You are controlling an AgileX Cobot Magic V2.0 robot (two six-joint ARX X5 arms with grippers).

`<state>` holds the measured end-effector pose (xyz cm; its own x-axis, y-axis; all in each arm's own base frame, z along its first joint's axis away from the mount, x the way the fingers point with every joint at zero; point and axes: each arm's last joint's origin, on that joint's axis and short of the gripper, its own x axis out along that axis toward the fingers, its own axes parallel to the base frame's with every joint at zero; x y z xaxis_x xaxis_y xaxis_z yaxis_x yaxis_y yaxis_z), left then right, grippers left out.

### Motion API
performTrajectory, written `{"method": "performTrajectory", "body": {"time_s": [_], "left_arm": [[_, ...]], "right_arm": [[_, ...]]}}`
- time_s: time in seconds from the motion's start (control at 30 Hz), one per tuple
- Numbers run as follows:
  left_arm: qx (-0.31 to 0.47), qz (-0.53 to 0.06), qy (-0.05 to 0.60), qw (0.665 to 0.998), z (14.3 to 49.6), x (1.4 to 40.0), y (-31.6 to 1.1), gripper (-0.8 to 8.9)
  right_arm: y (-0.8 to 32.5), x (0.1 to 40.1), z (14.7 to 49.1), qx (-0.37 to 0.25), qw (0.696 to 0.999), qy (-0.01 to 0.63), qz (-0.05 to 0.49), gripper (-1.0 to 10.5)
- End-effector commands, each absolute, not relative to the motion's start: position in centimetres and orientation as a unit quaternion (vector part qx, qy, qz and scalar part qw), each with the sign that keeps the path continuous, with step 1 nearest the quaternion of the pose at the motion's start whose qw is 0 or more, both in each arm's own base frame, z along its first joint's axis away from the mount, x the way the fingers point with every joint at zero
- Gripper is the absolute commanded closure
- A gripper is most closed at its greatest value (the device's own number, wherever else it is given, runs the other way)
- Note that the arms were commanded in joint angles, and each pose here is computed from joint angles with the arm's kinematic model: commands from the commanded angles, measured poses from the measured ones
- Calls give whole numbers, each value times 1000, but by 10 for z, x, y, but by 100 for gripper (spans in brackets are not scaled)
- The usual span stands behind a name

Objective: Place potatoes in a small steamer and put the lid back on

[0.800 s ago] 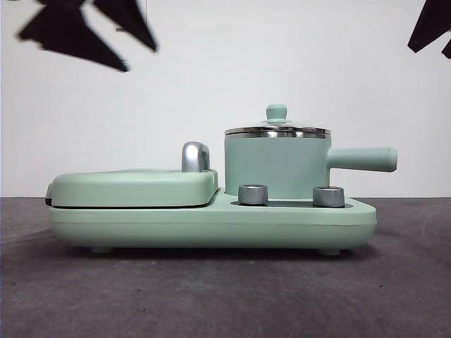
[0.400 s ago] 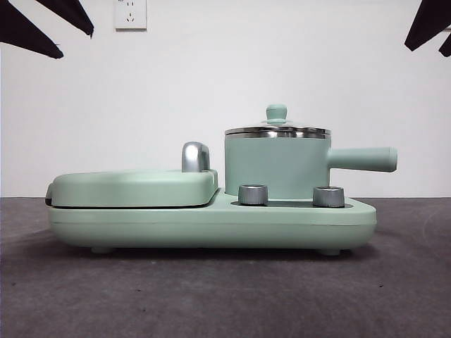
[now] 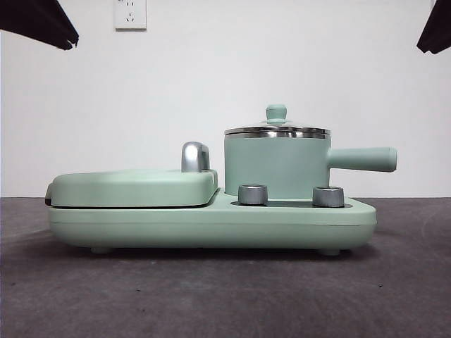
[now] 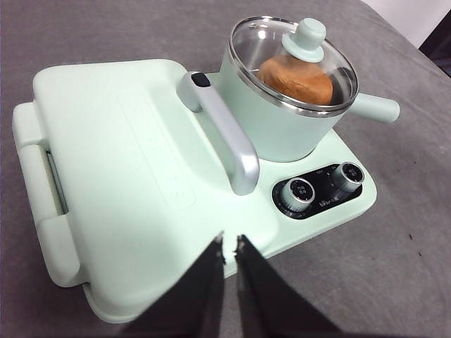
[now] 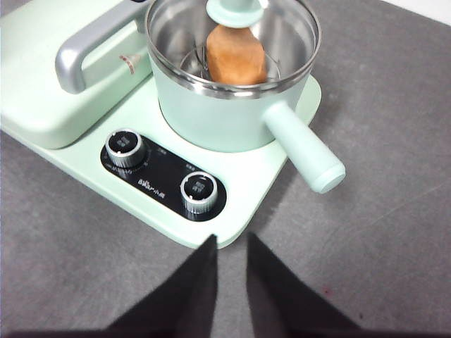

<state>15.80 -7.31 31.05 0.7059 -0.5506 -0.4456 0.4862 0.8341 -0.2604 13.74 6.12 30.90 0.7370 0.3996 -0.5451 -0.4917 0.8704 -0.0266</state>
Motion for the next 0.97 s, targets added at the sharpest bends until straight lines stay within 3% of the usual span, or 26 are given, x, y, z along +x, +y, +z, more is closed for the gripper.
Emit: {"method": "performTrajectory", "body": {"time_s": [0.03,0.37,0.47,0.63,0.77,0.97], "left_arm": [[-60,-287,254,922,313,158,-74,808],[-60,-288,253,921,313,157,-74,808],[-28,-287,229,930,315,152,-68,808],[-43,-222,158,961,288,135,-40,808],[-46,-132,101,985,250,115,-19,808],[-50,-53,57,996,197,99,-7,808]], "right_arm": [[63,139,312,-86,930,263,243,913],[63,139,312,-86,930,263,243,913],[63,139,312,-86,930,263,243,913],[63,139,311,-86,930,263,243,913],[63,139,311,-86,930,263,243,913],[63,139,311,-86,930,263,243,913]]}}
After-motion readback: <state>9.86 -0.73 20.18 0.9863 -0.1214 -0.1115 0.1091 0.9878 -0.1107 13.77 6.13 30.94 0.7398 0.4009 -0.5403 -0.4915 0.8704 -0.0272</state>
